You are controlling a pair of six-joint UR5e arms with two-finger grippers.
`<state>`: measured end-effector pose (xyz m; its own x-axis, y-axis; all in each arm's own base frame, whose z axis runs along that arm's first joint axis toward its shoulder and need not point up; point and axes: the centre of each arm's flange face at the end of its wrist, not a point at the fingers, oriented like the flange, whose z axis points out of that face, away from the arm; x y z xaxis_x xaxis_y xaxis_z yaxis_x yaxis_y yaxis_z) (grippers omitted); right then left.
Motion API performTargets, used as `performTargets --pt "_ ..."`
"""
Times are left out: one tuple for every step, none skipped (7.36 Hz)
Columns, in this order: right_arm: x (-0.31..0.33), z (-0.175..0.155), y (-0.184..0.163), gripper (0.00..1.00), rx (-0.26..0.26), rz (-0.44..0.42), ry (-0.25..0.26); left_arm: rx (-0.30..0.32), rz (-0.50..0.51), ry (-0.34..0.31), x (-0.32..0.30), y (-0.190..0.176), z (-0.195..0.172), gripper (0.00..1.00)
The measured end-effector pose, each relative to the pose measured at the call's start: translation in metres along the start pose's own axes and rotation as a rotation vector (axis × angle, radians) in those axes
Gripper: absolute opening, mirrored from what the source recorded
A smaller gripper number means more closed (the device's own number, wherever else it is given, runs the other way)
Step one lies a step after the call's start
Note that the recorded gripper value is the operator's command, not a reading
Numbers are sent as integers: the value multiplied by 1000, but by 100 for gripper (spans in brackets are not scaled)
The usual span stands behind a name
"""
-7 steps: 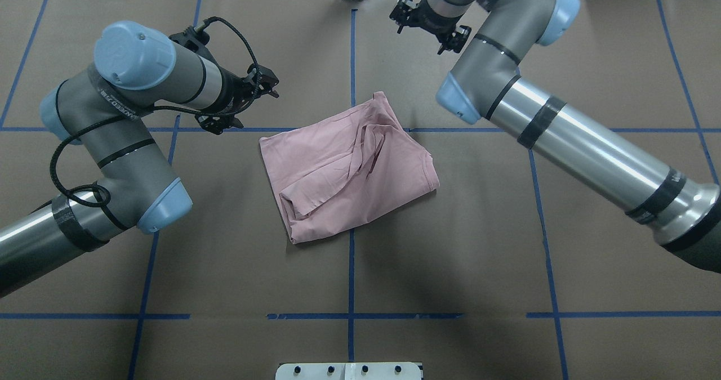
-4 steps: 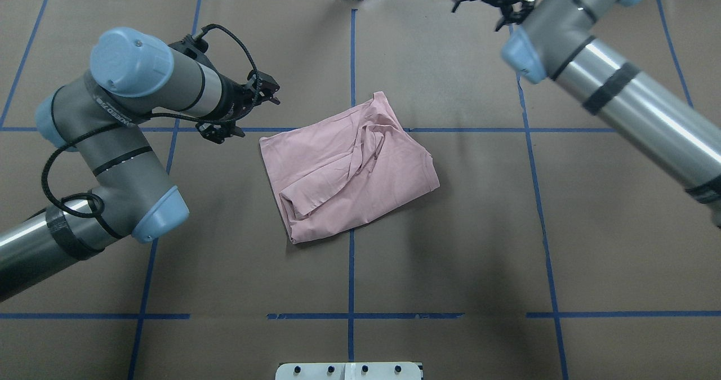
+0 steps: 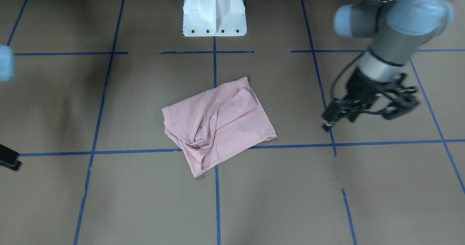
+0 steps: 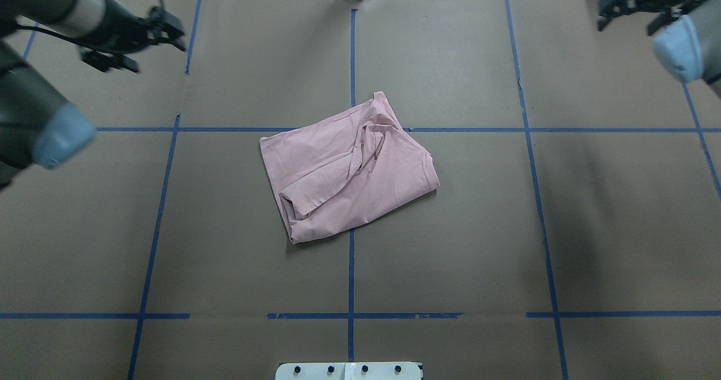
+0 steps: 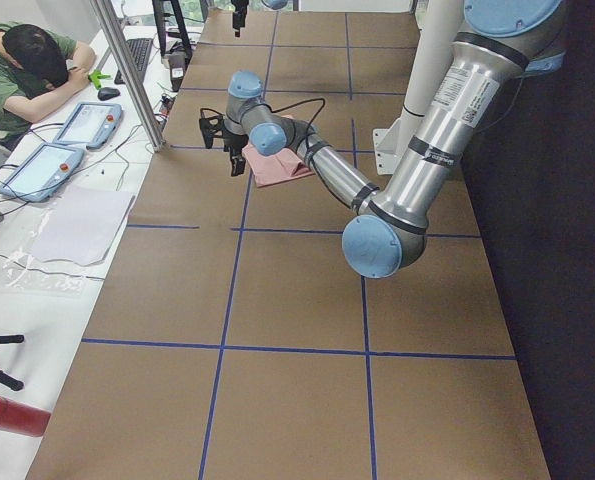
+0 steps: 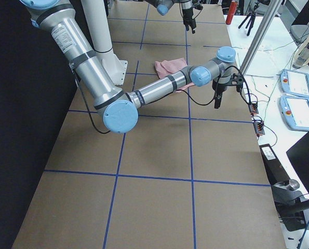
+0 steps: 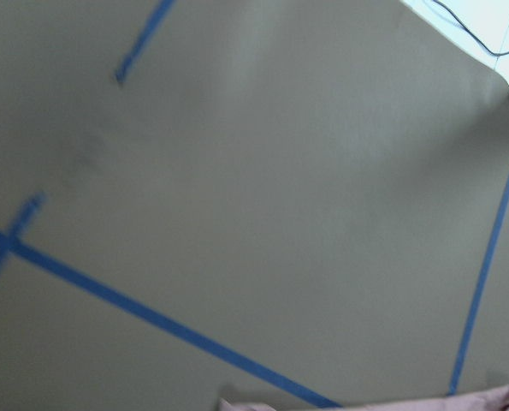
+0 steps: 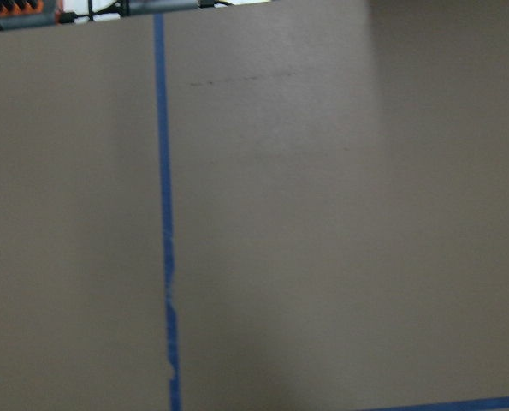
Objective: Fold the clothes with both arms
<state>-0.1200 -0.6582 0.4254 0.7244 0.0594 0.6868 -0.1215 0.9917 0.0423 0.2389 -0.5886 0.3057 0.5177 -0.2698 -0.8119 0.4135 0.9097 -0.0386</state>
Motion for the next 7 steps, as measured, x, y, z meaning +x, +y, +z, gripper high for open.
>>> performTargets --pt "57 0 19 100 -24 -67 21 16 125 -56 -54 -32 -20 100" --pt "110 1 41 100 -48 -114 19 18 258 -118 -112 -56 -36 100" --pt "156 2 63 100 -68 -151 6 -6 400 -164 -175 -70 -50 100" --pt "195 4 83 100 -83 -170 -13 -42 547 -179 -235 -76 -66 100" --pt "219 3 97 100 -87 -169 -27 -72 684 -189 -293 -80 -86 100" --pt "231 1 103 100 -84 -167 -29 -102 766 -193 -344 -75 -101 100" --pt "237 0 108 100 -80 -163 -23 -130 788 -191 -377 -64 -103 100"
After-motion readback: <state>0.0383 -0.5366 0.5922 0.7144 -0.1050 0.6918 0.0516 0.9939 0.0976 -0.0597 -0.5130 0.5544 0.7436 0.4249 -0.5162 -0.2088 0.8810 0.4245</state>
